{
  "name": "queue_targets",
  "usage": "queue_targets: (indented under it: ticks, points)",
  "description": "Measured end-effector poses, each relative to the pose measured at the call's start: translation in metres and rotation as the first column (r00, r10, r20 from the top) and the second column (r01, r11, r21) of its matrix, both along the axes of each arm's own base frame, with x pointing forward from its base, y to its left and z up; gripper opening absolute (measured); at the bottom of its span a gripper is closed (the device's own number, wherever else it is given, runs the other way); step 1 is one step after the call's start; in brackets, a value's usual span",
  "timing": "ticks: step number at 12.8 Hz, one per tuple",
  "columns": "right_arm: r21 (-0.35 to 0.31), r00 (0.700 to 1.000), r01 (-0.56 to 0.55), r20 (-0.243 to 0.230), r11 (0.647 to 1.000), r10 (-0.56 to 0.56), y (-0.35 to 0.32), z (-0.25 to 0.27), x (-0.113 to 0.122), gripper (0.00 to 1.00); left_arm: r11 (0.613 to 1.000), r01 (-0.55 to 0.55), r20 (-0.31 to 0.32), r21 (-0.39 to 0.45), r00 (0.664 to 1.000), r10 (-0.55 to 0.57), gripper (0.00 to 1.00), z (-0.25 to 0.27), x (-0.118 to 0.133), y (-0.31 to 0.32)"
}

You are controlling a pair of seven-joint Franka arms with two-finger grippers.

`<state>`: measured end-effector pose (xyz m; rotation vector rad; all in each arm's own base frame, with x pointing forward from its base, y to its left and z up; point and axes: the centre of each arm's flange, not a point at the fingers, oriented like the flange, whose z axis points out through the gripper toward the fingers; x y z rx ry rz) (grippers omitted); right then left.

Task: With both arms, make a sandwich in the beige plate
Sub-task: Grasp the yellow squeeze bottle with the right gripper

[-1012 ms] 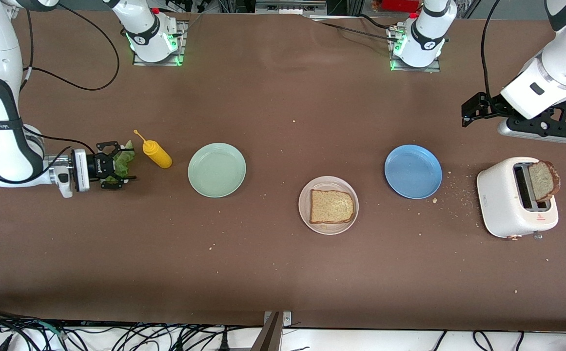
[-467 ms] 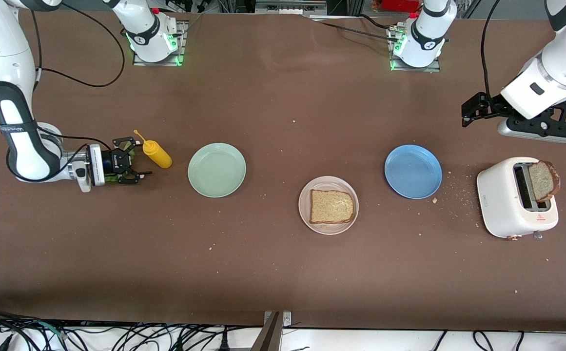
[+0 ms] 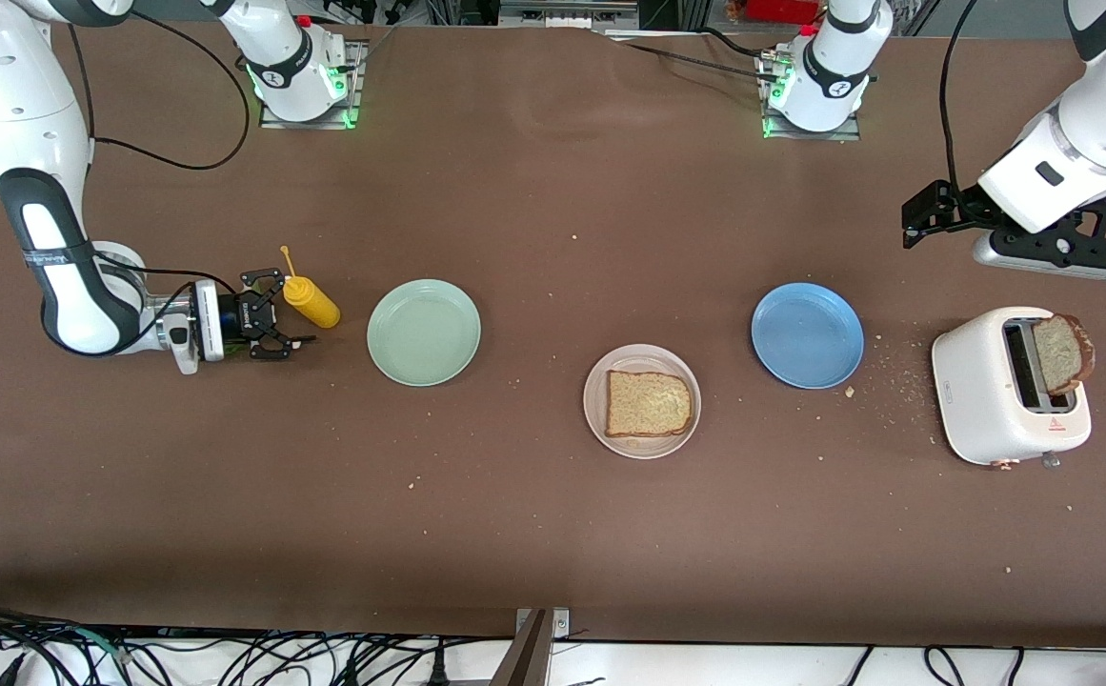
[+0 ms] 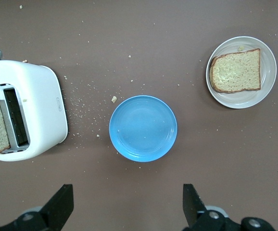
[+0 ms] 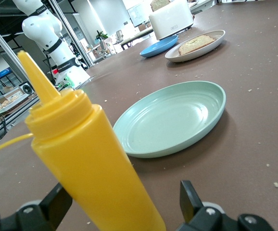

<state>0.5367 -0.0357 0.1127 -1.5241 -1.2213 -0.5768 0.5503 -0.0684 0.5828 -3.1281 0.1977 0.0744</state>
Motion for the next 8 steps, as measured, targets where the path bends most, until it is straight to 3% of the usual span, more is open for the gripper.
queue_targets:
  ticks: [4, 8]
  points:
    - [0.016, 1.000, 0.003, -0.013, 1.000, -0.003, 0.0079, -0.0089, -0.0058, 0.93, 1.000, 0.000, 0.000, 0.000, 1.000, 0.000, 1.00, 0.0000, 0.0000, 0.0000]
    - [0.024, 1.000, -0.002, 0.015, 1.000, 0.002, 0.0100, -0.0094, -0.0058, 0.47, 1.000, 0.000, 0.000, 0.000, 1.000, 0.000, 1.00, 0.0000, 0.0000, 0.0000]
